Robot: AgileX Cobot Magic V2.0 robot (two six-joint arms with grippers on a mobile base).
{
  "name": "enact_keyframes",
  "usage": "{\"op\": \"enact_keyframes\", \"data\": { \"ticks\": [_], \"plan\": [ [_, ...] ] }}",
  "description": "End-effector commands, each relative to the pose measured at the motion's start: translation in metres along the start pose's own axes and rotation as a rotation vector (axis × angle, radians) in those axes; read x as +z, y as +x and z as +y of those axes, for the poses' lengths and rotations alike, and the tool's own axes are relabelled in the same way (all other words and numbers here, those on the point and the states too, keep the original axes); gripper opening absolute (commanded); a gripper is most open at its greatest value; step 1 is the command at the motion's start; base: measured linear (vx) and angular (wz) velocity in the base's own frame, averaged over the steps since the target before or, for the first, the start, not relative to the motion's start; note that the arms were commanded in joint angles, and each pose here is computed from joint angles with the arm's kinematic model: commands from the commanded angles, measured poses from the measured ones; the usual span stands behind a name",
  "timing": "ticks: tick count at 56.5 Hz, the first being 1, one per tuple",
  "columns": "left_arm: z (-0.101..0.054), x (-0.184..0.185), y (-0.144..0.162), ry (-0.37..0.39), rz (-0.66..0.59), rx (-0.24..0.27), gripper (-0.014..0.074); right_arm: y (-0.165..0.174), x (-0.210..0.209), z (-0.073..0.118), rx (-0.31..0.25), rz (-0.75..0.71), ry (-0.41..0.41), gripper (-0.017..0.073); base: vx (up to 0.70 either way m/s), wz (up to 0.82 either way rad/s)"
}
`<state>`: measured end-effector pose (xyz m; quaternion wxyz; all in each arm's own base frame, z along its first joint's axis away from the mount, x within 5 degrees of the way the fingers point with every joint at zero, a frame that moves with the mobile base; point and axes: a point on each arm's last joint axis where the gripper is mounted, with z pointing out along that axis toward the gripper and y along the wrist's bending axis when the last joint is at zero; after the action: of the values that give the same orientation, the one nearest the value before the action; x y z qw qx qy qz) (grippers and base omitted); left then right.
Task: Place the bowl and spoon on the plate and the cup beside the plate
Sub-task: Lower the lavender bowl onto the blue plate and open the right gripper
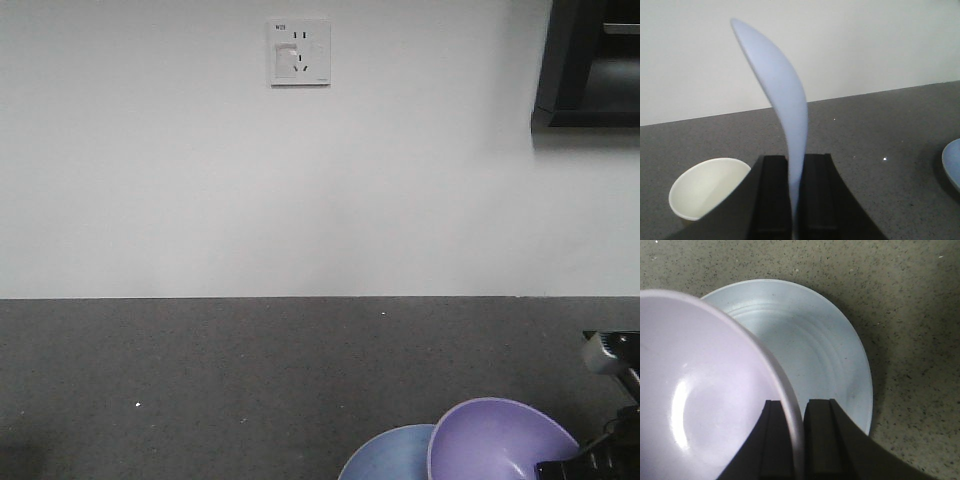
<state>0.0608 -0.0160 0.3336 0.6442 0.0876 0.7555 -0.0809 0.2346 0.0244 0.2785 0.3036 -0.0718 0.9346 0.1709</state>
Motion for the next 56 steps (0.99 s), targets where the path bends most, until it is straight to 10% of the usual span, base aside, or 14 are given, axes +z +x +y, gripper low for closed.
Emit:
{"op": "enact_keyframes", "data": {
  "ticks": [1, 45, 56],
  "plan": [
    [0.000, -0.001, -0.013, 0.005, -0.077, -0.012, -0.0006, -0.018, -0.004, 0.008, -0.007, -0.063, -0.025, -0.0009, 0.00, 0.00],
    [0.000, -0.001, -0.012, 0.006, -0.066, -0.013, -0.0006, -0.024, 0.070, 0.011, 0.016, 0.096, -0.046, 0.0000, 0.00, 0.00],
    [-0.001, -0.001, -0.008, 0.009, -0.024, -0.013, -0.0006, -0.025, 0.070, 0.010, 0.011, 0.082, -0.040, 0.0173, 0.00, 0.00]
  ]
}}
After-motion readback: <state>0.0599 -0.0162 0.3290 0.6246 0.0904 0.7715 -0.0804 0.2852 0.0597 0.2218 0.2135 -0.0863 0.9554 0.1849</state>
